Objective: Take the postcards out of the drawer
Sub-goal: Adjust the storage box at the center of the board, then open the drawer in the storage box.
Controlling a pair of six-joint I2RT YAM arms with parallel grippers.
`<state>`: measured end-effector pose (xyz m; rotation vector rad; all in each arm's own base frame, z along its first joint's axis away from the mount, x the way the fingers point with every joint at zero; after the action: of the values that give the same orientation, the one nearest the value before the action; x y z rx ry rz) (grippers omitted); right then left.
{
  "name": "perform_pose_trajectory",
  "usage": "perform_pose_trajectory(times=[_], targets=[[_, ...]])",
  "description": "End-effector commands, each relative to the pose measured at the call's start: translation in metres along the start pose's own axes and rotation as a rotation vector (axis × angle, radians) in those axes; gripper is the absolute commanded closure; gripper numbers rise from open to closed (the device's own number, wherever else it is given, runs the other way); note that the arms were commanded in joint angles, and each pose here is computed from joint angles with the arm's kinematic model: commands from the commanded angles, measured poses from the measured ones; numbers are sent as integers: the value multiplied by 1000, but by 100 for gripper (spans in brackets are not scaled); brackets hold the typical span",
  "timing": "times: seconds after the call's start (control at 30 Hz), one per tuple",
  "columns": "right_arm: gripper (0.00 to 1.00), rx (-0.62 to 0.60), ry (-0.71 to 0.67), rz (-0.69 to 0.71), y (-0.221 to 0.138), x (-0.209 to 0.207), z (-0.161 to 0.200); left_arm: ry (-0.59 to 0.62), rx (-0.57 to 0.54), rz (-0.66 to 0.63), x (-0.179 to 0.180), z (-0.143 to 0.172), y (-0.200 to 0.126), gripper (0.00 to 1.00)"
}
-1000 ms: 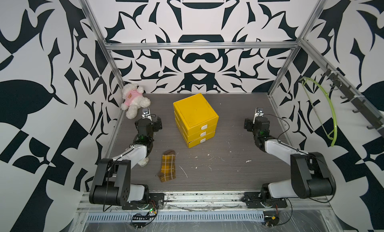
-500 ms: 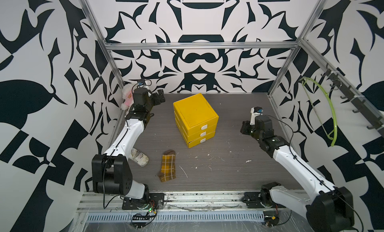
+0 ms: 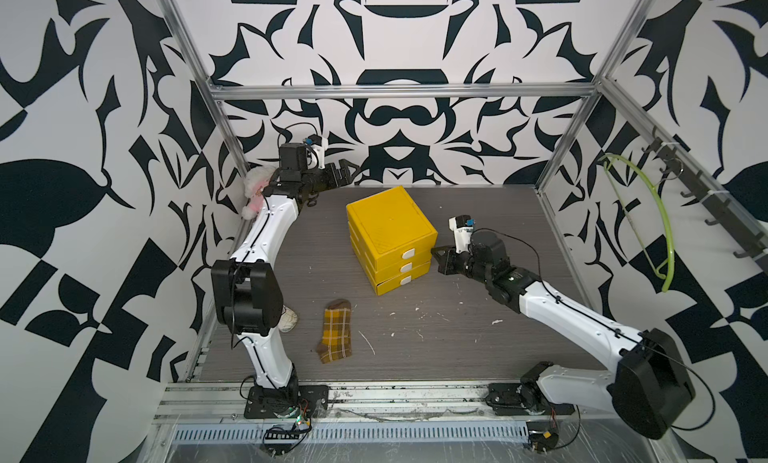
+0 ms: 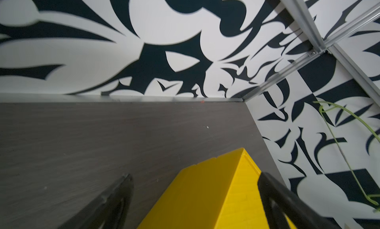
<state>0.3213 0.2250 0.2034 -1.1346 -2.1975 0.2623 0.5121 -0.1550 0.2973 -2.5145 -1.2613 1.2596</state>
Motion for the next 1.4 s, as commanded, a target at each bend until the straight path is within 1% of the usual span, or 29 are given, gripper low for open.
perform_pose_trajectory(times=[0.0, 0.1, 0.23, 0.33, 0.43, 0.5, 0.63, 0.83, 1.0, 1.17, 1.23, 1.27, 1.3, 1.37], targets=[[100, -123, -33, -107, -7, 30, -43, -59, 157, 93, -9, 31, 6, 1], [100, -124, -44, -105, -3, 30, -45, -53, 200, 128, -16, 43, 9, 1], [100, -118, -53, -106, 3, 31, -46, -49, 253, 144, -22, 61, 12, 1], [100, -119, -70, -108, 7, 31, -48, -62, 283, 167, -25, 74, 10, 0], [100, -125, -89, -107, 11, 32, -52, -68, 300, 172, -25, 84, 8, 2], [100, -118, -103, -113, 16, 33, -53, -68, 305, 163, -24, 88, 6, 2], [100, -116, -130, -113, 25, 34, -58, -61, 316, 160, -26, 92, 0, 7], [100, -97, -170, -89, 38, 31, -62, -48, 322, 158, -30, 97, -8, 9], [100, -96, -159, -31, 35, 18, -65, -26, 322, 112, -25, 98, -11, 14], [100, -85, -111, -16, 22, 14, -61, 33, 346, 7, -10, 108, -6, 14], [100, -88, -67, -2, 15, 10, -55, 44, 362, -10, -7, 113, -2, 14], [100, -93, -45, -3, 13, 8, -53, 44, 369, -13, -6, 116, -1, 18], [97, -100, -17, -15, 10, 9, -51, 45, 376, -15, -5, 118, 1, 20], [85, -118, 37, -43, 5, 10, -47, 42, 390, -21, -2, 122, 5, 22]])
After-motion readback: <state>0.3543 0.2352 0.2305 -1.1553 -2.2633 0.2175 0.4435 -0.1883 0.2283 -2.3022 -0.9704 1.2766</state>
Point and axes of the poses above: each gripper's point midway between its finger pads, its own y axis out along the fingers, its own x axis along the line the jaws close on, z = x × y, the point moved 1 cm from there along -y, back along the fingers, and after that the axes turned 5 degrees about -y, right-handed, at the moved point
